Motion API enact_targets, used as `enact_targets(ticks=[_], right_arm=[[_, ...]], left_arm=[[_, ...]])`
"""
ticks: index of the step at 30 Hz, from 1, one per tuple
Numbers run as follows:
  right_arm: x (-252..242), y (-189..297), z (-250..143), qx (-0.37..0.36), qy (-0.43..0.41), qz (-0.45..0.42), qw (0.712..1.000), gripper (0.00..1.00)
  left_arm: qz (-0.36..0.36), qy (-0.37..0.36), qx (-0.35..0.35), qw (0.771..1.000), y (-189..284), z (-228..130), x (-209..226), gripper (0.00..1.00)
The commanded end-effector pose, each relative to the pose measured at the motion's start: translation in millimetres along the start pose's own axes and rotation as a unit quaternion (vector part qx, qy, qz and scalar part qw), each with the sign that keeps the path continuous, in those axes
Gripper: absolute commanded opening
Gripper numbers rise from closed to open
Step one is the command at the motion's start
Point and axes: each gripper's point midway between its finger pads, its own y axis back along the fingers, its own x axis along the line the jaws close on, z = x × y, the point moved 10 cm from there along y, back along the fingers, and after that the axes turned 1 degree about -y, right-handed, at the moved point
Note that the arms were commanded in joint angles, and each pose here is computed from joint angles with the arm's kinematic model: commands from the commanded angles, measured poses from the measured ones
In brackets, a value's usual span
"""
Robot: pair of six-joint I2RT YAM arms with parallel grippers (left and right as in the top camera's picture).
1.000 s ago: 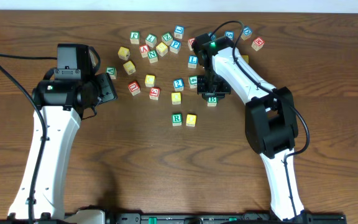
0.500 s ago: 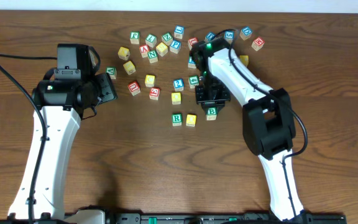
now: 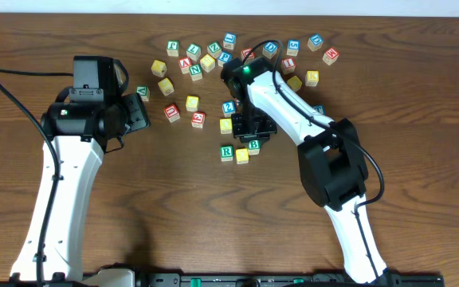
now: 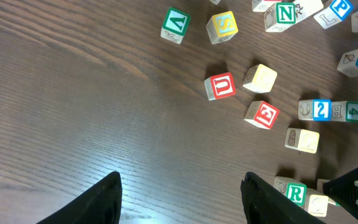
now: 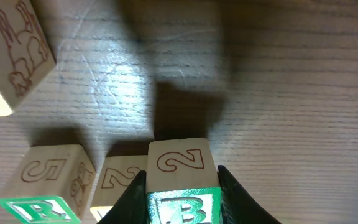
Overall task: Spell out ROBOT
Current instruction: 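Carry the B block with the right gripper and place it right of O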
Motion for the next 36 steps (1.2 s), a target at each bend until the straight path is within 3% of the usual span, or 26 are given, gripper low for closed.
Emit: enact_targets(ticks=[1, 16, 23, 36], right_arm=[[3, 16, -5, -0.029, -0.020, -0.004, 0.999, 0.24], [-3, 3, -11, -0.012, -0.022, -0.036, 0.999, 0.24], [-1, 3, -13, -0.004, -0.011, -0.027, 1.000, 0.41], [-9, 40, 2, -0.045, 0.003, -0.005, 0.999, 0.47]], left_arm=[[0.000, 0.005, -0.004, 1.000, 2, 4, 0, 0.61], [0.000, 0.005, -0.004, 1.000, 2, 4, 0, 0.61], [0.000, 0.005, -0.004, 1.000, 2, 4, 0, 0.61], [-0.001, 0.005, -0.008, 1.000, 2, 5, -1, 0.61]])
